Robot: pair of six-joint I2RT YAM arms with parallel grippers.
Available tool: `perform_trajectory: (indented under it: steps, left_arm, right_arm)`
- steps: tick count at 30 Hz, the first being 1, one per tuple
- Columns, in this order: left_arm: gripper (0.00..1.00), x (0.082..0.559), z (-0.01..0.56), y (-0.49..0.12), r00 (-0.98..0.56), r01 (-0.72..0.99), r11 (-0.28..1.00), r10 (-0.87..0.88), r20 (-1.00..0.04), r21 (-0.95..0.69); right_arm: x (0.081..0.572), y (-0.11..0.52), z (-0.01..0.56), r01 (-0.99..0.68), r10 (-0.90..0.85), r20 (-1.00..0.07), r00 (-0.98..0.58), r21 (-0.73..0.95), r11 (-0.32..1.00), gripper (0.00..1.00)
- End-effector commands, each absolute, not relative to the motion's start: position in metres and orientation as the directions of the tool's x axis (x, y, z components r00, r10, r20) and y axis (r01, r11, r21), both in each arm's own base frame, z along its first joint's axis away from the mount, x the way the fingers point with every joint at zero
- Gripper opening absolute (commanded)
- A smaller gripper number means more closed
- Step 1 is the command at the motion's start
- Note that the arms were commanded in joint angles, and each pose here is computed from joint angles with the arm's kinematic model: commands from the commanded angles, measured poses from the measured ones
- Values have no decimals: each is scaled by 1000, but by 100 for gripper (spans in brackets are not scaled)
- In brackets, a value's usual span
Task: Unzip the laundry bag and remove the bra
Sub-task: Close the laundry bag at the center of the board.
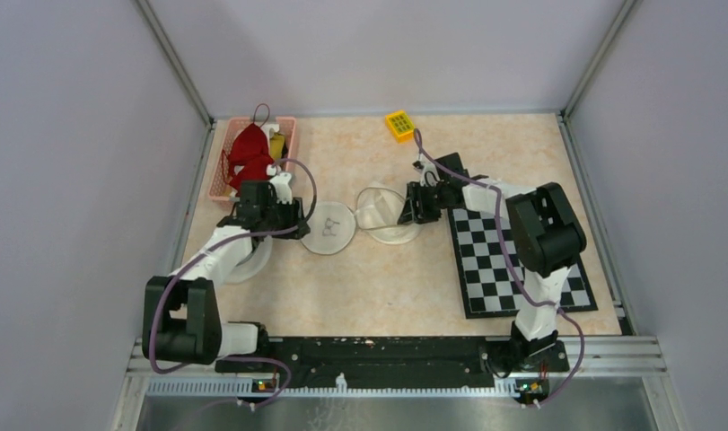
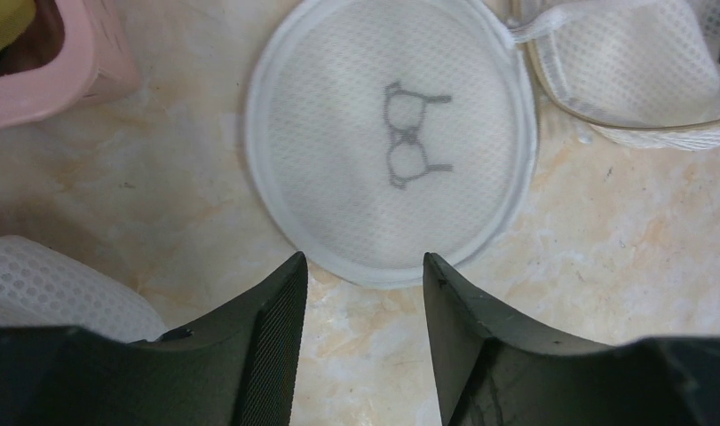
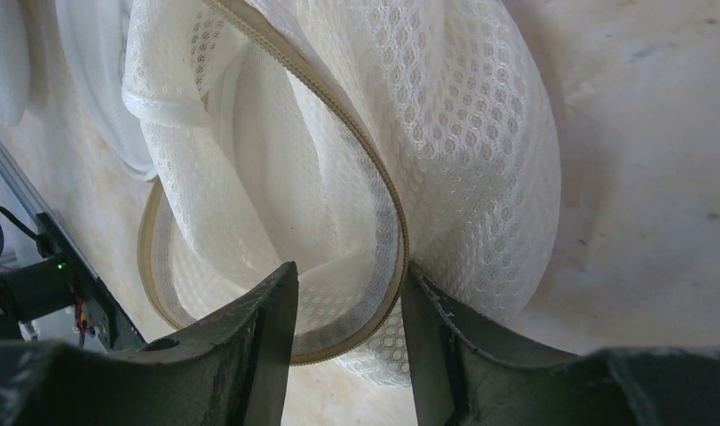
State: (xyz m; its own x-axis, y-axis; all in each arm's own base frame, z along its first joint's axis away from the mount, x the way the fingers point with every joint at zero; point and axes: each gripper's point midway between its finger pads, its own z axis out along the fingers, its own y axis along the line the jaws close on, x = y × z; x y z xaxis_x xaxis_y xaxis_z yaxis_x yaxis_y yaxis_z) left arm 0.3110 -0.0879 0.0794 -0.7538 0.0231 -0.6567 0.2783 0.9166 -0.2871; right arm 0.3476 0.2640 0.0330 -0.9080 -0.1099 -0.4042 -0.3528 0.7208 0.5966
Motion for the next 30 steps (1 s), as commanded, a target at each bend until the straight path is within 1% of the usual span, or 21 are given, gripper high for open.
perform_trajectory:
  steps: [1,6,13,15,18,20,24,27,30]
  left_arm:
    - [52,331,77,-84,-714,256,942,32,-699,-218]
    - [43,335,58,-80,-750,215,953,23,-661,-212]
    - [39,339,36,-88,-785,199,948,4,-619,-247]
    - [34,338,29,-91,-796,197,946,1,-605,-257]
    - [29,341,23,-92,-805,187,945,-8,-593,-267]
    - [22,345,26,-96,-799,197,939,-15,-602,-284]
    - [0,357,46,-99,-769,218,935,-13,-639,-281]
    - [0,365,75,-92,-704,246,943,16,-710,-223]
    - [0,371,97,-84,-669,236,957,33,-743,-171]
  right_arm:
    - [339,244,32,-367,-128,-420,-899,560,742,46]
    - [334,247,44,-394,-131,-444,-886,574,718,46]
    - [331,250,50,-402,-133,-443,-886,593,698,46]
    - [330,250,50,-405,-134,-445,-885,596,693,46]
    - [329,251,49,-404,-133,-442,-887,604,687,47]
    - [328,253,48,-401,-133,-436,-890,612,682,47]
    - [327,256,49,-402,-135,-431,-892,621,673,47]
    - [326,262,57,-414,-136,-438,-889,640,647,47]
    - [327,271,85,-462,-124,-491,-863,663,589,48]
